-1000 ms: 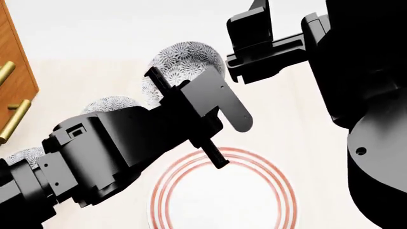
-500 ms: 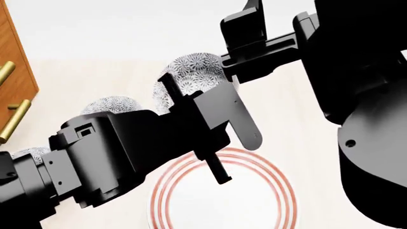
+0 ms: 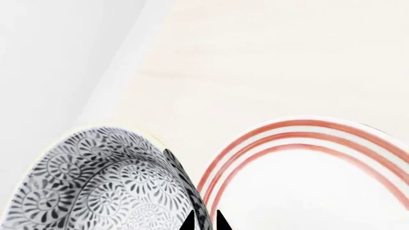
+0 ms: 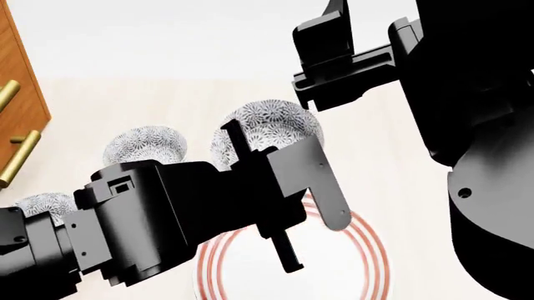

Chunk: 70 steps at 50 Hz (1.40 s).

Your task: Put the bowl at the front on the plate.

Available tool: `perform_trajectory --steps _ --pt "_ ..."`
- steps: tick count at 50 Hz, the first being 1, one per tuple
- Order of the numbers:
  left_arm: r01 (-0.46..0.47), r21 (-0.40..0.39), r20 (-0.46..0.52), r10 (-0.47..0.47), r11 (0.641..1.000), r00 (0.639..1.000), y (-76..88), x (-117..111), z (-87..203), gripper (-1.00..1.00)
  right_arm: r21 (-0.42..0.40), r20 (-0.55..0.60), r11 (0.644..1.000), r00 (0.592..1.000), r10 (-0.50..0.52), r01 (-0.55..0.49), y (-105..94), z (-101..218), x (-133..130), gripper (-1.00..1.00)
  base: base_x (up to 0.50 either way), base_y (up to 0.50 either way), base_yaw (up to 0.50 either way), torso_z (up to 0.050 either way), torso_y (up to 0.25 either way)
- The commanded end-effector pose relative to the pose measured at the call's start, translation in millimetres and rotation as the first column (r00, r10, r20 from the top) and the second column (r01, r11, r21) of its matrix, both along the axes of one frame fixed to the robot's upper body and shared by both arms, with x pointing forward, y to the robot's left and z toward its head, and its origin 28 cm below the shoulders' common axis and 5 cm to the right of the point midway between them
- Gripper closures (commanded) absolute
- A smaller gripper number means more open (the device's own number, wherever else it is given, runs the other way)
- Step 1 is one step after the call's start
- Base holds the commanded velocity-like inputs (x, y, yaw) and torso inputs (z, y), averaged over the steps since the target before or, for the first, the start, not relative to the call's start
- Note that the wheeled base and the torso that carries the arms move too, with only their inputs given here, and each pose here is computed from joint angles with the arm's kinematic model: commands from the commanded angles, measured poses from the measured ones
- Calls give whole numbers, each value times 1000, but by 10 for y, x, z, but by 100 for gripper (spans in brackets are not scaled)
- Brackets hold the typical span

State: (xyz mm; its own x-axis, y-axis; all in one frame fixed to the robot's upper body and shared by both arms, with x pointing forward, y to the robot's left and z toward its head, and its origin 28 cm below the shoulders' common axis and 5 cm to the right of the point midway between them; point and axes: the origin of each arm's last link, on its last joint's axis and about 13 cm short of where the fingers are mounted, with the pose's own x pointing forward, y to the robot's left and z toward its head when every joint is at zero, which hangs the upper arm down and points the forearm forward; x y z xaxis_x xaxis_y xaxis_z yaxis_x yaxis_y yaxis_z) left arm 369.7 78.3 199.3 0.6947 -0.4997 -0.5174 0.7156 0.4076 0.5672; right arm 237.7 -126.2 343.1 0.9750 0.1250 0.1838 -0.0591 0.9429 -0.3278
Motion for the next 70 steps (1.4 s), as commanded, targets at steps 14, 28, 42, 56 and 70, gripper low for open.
perform_trajectory --steps 14,28,42,56,70 --pt "48 11 -114 -46 999 992 -56 -108 -48 100 0 -7 1000 1000 -7 7 -22 -36 1 -100 0 0 0 0 1" --pt "76 12 -141 -73 997 987 -80 -152 -121 100 1 -12 1000 1000 -7 7 -22 -47 5 -100 0 0 0 0 1" --pt "91 -2 -171 -90 996 981 -98 -184 -184 100 -1 -17 1000 1000 -12 12 -29 -55 4 -100 0 0 0 0 0" --pt "107 -1 -181 -105 994 978 -101 -199 -261 100 4 -14 1000 1000 -13 13 -40 -62 -3 -100 0 0 0 0 1" --pt "121 10 -194 -117 993 974 -120 -250 -336 100 16 -11 1000 1000 -21 21 -78 -103 -39 -100 0 0 0 0 0"
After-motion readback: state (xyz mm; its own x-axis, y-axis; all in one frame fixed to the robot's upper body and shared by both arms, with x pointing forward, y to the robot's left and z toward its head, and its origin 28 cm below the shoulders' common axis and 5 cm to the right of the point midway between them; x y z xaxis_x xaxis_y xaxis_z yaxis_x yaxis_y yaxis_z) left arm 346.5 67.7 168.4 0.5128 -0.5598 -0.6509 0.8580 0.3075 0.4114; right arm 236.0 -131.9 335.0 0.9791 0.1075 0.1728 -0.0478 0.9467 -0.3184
